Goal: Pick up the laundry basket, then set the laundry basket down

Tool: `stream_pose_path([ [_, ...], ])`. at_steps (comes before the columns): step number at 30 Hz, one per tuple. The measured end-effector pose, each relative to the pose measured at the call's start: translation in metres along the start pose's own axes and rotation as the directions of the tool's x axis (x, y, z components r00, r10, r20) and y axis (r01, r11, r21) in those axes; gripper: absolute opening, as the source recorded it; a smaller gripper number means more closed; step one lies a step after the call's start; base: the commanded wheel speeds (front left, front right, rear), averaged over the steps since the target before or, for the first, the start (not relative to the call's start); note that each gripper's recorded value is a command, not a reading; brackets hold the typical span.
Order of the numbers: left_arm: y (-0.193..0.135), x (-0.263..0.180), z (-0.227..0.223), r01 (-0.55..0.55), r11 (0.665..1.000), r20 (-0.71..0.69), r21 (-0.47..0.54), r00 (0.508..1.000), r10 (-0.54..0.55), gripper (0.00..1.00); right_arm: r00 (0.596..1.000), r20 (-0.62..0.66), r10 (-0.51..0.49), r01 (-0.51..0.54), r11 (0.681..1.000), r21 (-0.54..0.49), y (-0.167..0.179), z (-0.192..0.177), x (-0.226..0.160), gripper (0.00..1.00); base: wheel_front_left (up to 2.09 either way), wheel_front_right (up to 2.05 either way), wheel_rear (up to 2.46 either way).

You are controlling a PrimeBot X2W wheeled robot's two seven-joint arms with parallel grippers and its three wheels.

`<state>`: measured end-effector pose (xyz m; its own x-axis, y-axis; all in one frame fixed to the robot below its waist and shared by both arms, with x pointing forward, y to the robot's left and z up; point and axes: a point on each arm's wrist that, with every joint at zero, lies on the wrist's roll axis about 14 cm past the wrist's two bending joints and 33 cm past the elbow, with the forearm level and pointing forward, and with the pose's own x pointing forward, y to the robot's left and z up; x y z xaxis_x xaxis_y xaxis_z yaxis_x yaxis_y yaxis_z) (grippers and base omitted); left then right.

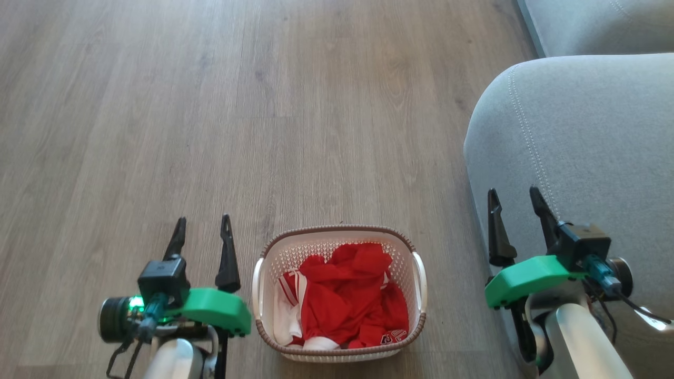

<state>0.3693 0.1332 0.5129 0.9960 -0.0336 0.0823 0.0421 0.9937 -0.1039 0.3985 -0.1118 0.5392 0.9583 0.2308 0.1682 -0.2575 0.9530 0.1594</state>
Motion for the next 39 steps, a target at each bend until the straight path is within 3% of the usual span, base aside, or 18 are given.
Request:
stream_pose_path([
  [12, 0.001, -0.009, -0.026, 0.000, 0.997, -0.087, -0.072, 0.996, -0.007, 1.00, 0.998, -0.064, -0.012, 0.012, 1.000, 0.005, -0.003, -0.020, -0.005, 1.00, 0.00, 0.00, 0.00],
  [39, 0.003, -0.007, -0.041, -0.013, 0.997, -0.132, -0.072, 0.991, 0.004, 1.00, 0.994, -0.108, -0.021, 0.022, 1.000, 0.008, -0.008, -0.036, -0.003, 1.00, 0.00, 0.00, 0.00],
])
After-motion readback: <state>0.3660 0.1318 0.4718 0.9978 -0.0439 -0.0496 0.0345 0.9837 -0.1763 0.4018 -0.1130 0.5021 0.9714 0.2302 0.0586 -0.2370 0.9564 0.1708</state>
